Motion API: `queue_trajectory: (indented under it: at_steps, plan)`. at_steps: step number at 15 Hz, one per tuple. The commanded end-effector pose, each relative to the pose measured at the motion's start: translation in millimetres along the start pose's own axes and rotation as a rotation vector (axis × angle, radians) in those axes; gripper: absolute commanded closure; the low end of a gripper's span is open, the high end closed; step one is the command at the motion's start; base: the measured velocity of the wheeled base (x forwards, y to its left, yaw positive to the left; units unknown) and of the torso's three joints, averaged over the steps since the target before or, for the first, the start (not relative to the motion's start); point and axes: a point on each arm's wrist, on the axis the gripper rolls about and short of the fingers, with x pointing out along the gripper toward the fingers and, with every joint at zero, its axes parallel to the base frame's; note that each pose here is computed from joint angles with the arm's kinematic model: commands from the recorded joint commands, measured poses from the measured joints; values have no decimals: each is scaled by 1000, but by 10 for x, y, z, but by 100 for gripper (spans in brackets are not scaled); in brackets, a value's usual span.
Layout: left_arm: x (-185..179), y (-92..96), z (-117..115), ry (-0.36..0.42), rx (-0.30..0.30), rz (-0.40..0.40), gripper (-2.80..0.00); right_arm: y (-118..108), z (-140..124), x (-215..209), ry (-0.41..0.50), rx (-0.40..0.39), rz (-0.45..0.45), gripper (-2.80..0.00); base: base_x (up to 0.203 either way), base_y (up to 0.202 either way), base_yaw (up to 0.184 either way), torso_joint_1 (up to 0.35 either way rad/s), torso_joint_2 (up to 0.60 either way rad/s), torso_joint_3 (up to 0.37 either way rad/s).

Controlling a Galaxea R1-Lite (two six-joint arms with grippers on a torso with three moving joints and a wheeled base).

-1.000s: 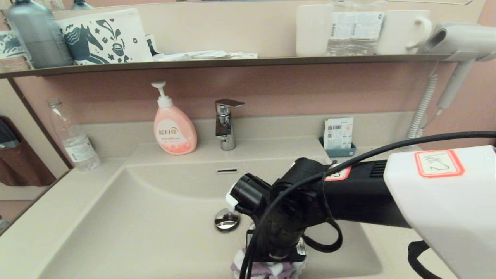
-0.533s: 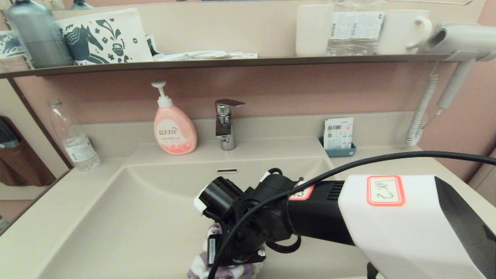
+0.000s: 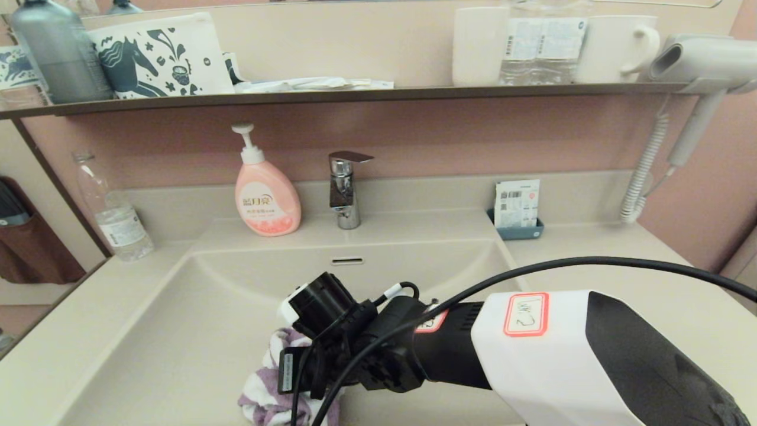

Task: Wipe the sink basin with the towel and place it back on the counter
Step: Wipe the sink

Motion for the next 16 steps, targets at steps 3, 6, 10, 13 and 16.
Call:
queue_trajectory:
  at_steps: [3,6,10,13,16]
  plan:
    - [1,0,1,0,-1,0,0,-7,108,135,-125,-36,84,0,0,0,0,0,0,0]
    - [1,0,1,0,-1,0,0,-134,209,271,-229,-96,94,0,0,0,0,0,0,0]
    - [1,0,1,0,-1,0,0,-269,357,262,-338,-155,18,0,0,0,0,0,0,0]
    - [1,0,1,0,-1,0,0,-337,515,110,-413,-153,-60,0,0,0,0,0,0,0]
    - [1,0,1,0,-1,0,0,-414,535,-69,-343,-139,-177,0,0,0,0,0,0,0]
